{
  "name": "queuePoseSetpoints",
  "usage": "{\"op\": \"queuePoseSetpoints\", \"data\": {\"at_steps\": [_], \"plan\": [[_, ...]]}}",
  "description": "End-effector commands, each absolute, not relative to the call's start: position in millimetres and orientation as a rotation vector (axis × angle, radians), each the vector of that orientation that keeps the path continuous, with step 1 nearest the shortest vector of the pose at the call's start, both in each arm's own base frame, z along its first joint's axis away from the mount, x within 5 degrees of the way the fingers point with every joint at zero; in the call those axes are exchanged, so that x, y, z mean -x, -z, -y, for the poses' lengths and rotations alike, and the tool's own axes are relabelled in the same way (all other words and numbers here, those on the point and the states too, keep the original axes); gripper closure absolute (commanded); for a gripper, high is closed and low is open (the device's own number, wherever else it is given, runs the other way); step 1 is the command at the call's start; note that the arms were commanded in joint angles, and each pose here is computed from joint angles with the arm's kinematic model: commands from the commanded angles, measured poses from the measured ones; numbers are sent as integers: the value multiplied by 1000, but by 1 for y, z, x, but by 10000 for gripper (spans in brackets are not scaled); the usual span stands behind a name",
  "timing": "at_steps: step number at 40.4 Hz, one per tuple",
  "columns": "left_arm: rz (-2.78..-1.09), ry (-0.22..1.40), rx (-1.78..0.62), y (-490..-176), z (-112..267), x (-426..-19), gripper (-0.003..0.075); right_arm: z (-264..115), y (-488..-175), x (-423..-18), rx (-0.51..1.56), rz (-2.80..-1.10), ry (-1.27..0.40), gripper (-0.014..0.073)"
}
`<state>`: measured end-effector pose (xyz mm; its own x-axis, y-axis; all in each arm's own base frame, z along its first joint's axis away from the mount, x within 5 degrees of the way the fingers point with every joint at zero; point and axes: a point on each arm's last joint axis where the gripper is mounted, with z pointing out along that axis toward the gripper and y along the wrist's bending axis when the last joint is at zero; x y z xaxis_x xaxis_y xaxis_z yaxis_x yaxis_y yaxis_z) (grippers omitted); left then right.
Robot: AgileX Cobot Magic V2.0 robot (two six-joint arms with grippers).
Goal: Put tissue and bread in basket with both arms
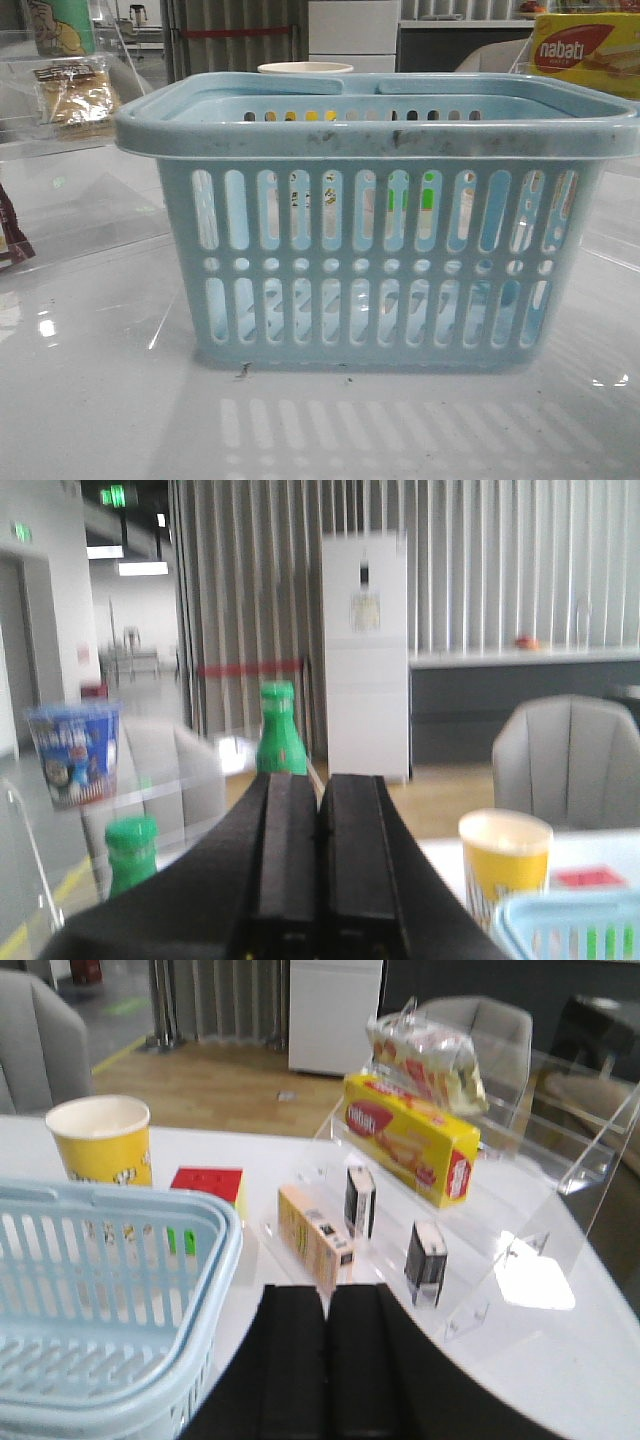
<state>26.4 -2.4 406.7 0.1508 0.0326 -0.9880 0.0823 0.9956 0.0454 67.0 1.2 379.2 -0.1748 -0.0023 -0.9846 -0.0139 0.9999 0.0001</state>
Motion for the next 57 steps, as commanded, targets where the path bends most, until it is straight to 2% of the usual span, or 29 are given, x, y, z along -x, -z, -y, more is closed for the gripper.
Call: {"op": "queuePoseSetpoints", "data": {"at_steps": [1,9,17,27,31,33,35,41,44,57], "plan": [[-1465,42,-94,-412,4,-42,629,-1,-385,-81,14,-1780,-14,537],[-1656,39,-107,-387,6,-70,629,-2,-365,-95,16,-1983,-14,537],[-1817,36,-117,-362,7,-83,629,-2,-360,-100,17,-2045,-15,537],[-1818,36,-117,-357,8,-85,630,0,-359,-99,25,-2060,14,537],[-1845,-13,-136,-355,5,-84,626,2,-357,-99,37,-2076,62,531],[-1864,-53,-151,-353,3,-84,595,4,-357,-98,42,-2078,81,503],[-1886,-86,-161,-351,2,-83,532,4,-357,-98,44,-2078,90,440],[-1905,-108,-168,-350,0,-83,252,4,-357,-98,44,-2078,90,165],[-1889,-107,-168,-351,1,-83,185,4,-357,-98,44,-2080,90,85],[-1870,-106,-168,-353,1,-84,244,6,-355,-106,42,-2103,114,74]]}}
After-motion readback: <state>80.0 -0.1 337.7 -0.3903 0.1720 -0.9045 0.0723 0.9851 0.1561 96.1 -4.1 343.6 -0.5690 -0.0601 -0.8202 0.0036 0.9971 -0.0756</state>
